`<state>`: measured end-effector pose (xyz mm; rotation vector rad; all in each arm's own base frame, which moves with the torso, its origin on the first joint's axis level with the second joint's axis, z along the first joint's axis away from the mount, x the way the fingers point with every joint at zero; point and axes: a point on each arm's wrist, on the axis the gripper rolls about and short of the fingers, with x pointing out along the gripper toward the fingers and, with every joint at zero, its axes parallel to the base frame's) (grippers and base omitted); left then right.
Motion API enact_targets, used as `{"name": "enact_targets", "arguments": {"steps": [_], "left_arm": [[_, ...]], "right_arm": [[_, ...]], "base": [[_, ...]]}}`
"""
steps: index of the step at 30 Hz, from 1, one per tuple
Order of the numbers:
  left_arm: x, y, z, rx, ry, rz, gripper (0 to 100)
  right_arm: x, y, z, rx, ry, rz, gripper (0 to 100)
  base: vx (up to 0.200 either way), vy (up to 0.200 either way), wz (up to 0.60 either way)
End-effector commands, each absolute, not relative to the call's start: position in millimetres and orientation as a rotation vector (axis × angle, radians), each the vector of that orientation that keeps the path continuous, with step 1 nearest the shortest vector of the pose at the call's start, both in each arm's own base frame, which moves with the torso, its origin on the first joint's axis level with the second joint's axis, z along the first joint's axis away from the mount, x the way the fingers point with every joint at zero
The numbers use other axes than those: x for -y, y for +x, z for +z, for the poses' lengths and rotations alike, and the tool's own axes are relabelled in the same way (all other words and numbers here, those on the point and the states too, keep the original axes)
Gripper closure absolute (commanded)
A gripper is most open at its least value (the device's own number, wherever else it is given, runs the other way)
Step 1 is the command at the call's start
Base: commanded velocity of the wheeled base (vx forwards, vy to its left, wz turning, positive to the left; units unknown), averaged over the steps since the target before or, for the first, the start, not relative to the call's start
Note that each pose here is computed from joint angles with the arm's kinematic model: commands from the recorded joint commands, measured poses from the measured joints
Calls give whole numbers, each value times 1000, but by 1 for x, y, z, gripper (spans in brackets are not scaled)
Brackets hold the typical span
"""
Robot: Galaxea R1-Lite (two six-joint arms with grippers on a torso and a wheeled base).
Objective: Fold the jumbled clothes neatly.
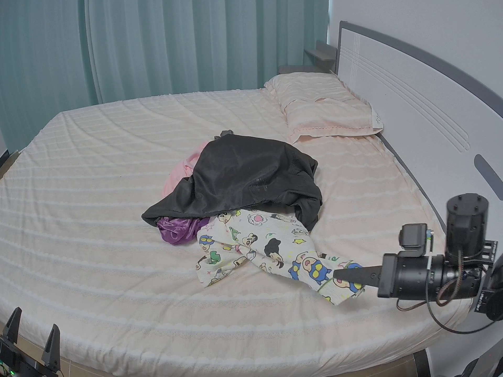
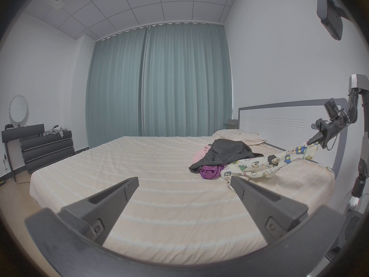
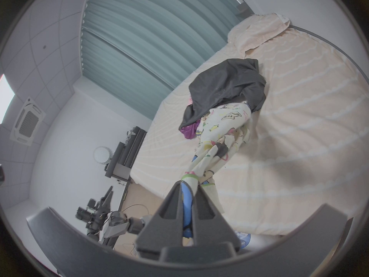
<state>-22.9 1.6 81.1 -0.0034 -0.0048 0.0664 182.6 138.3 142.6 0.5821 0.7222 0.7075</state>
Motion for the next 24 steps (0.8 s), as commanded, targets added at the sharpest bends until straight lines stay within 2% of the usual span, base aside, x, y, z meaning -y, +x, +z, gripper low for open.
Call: {"name": "enact_targets", "arguments": {"steps": [1,12,14,15,16,19,20,21,22,24], "left_arm": [[-1,-23,76,8,-2,63,0],[-1,-19,79,-34,36,85,0],[-1,-19,101,19,12,88,0],[-1,-14,156,117,-77,80,0],[-1,-3,173,104,-121,68,0],[-1,23,181,-5,-48,32,0],[2,41,171,-122,26,-78,0],[3,42,170,-134,29,-89,0],[7,56,157,-240,38,-197,0],[16,73,145,-348,45,-303,0]], "right_arm": [[-117,143,166,-624,604,815,100],[-95,113,171,-554,623,873,100],[-95,115,171,-555,623,867,100],[-94,117,171,-554,625,858,100],[-94,117,172,-546,627,856,100],[-93,118,177,-523,632,859,100],[-93,119,180,-510,635,861,100],[-93,119,181,-506,635,863,100],[-93,121,182,-497,638,855,100],[-92,123,187,-474,642,849,100]], "base": [[0,0,0],[0,0,0],[0,0,0],[0,0,0],[0,0,0],[0,0,0],[0,0,0],[0,0,0],[0,0,0],[0,0,0]]}}
